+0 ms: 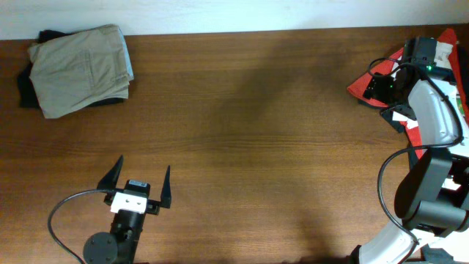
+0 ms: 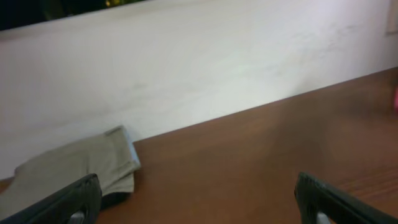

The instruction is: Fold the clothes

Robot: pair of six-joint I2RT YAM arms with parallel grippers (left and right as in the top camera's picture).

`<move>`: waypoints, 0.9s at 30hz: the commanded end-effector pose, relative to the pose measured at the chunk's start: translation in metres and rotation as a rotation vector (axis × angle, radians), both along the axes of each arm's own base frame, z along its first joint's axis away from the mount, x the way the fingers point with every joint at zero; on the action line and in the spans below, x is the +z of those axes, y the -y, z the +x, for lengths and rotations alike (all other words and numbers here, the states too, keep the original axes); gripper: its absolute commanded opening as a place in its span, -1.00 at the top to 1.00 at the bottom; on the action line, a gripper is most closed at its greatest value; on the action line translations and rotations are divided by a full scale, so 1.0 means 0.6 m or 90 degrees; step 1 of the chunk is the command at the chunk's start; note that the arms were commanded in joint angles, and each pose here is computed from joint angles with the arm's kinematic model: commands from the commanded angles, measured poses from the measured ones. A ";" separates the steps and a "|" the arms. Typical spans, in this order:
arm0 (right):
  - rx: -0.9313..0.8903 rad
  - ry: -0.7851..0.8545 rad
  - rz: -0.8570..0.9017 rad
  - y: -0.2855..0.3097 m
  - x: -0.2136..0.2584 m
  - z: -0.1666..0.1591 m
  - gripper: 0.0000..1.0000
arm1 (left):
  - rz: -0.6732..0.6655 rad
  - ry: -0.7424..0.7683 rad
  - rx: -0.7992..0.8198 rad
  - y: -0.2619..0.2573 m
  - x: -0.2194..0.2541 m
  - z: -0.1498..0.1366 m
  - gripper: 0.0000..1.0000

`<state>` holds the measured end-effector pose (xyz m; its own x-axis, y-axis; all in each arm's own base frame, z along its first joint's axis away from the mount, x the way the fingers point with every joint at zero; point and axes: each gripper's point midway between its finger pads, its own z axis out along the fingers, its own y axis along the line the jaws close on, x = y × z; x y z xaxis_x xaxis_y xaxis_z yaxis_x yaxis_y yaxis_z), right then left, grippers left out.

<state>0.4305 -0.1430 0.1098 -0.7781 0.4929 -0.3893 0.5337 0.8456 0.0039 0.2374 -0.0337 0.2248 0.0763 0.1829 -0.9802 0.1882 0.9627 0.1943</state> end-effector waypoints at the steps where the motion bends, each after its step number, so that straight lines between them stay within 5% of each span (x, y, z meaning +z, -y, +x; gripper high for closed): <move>1: -0.009 0.008 -0.005 0.005 0.008 0.005 -0.97 | 0.003 0.046 0.045 -0.020 -0.015 0.004 -0.98; 9: -0.009 0.008 -0.005 0.005 0.008 0.005 -0.97 | 0.002 0.052 0.068 -0.032 -0.033 0.011 -0.98; 14: -0.009 0.008 -0.005 0.005 0.008 0.005 -0.97 | 0.005 -0.068 0.078 -0.038 -0.110 0.014 -0.98; 27: -0.009 0.008 -0.005 0.005 0.008 0.005 -0.97 | 0.003 -0.068 0.080 -0.039 -0.109 0.014 -0.98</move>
<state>0.4305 -0.1430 0.1100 -0.7778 0.4932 -0.3896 0.5340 0.8455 0.0041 0.2458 -0.0128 0.1603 -0.0494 0.1837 -0.9817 0.0983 0.9791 0.1782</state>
